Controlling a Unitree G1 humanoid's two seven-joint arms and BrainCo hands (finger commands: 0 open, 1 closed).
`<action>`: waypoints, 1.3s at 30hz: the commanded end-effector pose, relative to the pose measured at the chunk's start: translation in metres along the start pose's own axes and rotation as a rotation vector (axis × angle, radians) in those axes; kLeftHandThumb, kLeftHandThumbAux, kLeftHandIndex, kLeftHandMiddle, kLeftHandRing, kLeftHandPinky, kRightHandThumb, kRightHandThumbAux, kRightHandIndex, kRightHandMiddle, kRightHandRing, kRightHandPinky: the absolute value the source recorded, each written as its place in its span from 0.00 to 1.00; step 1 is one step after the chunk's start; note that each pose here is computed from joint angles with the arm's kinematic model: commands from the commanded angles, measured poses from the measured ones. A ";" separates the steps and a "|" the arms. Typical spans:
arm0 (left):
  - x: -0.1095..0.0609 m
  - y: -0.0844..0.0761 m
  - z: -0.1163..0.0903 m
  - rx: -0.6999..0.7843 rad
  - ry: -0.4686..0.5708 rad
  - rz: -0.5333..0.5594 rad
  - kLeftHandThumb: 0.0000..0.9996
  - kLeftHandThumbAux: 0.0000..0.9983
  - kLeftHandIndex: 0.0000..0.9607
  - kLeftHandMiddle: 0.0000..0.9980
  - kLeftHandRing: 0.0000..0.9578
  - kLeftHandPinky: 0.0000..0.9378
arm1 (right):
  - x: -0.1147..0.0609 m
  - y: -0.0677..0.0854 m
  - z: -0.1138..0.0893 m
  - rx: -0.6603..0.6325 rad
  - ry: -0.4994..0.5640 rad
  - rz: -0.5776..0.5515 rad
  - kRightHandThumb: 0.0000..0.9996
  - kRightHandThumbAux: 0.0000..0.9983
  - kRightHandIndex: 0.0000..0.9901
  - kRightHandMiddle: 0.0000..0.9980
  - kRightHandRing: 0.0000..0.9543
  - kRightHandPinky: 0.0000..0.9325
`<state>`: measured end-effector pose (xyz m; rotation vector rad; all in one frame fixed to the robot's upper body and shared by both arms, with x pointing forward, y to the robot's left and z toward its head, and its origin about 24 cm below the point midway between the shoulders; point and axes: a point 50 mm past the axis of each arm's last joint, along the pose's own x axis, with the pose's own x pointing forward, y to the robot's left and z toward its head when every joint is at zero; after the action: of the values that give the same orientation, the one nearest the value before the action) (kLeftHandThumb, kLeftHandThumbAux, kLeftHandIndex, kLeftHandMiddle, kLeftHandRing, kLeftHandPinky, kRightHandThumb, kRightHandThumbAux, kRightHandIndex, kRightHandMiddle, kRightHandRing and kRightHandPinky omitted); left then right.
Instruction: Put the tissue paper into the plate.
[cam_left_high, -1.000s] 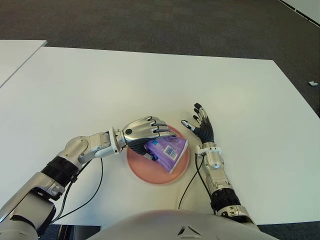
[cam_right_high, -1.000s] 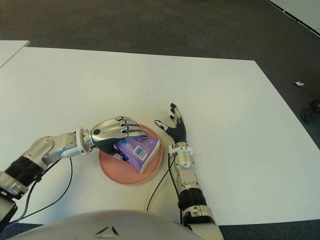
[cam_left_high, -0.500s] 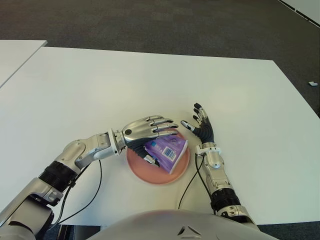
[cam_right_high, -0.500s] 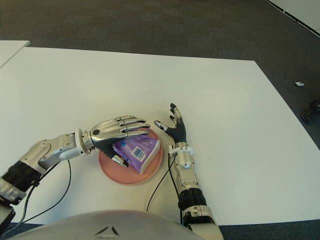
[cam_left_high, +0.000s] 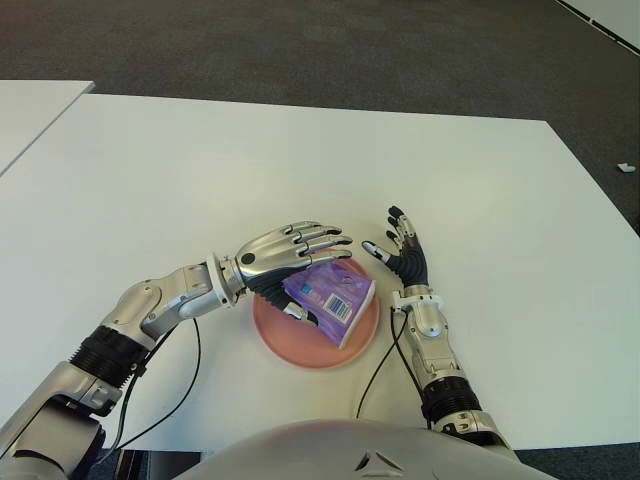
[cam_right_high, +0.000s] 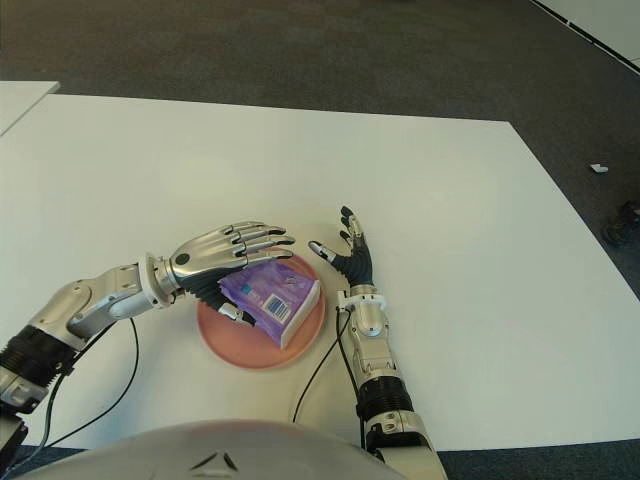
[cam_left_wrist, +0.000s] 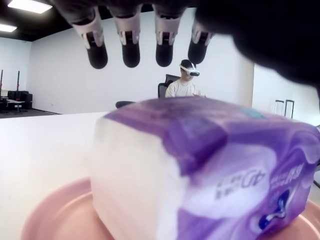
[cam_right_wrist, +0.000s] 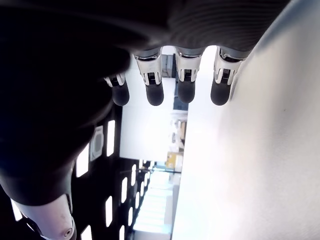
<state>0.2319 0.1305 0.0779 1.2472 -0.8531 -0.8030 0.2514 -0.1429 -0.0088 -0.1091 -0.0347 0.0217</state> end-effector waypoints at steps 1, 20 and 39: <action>-0.005 0.002 0.000 -0.008 0.009 0.004 0.14 0.25 0.00 0.00 0.00 0.00 | -0.034 0.001 -0.044 -0.001 0.239 0.000 0.03 0.74 0.00 0.02 0.00 0.00; -0.036 0.046 -0.044 -0.244 0.205 0.293 0.05 0.37 0.00 0.00 0.00 0.00 | -0.030 0.006 -0.044 0.018 0.239 0.003 0.03 0.74 0.00 0.02 0.00 0.00; -0.064 -0.031 -0.075 -0.809 0.657 0.769 0.00 0.31 0.00 0.00 0.00 0.00 | -0.030 0.010 -0.039 0.025 0.242 0.017 0.04 0.74 0.00 0.01 0.00 0.00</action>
<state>0.2768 0.2139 0.0561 0.3775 -0.4426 -0.0756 0.2528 -0.1348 -0.0071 -0.0863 -0.0284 0.0382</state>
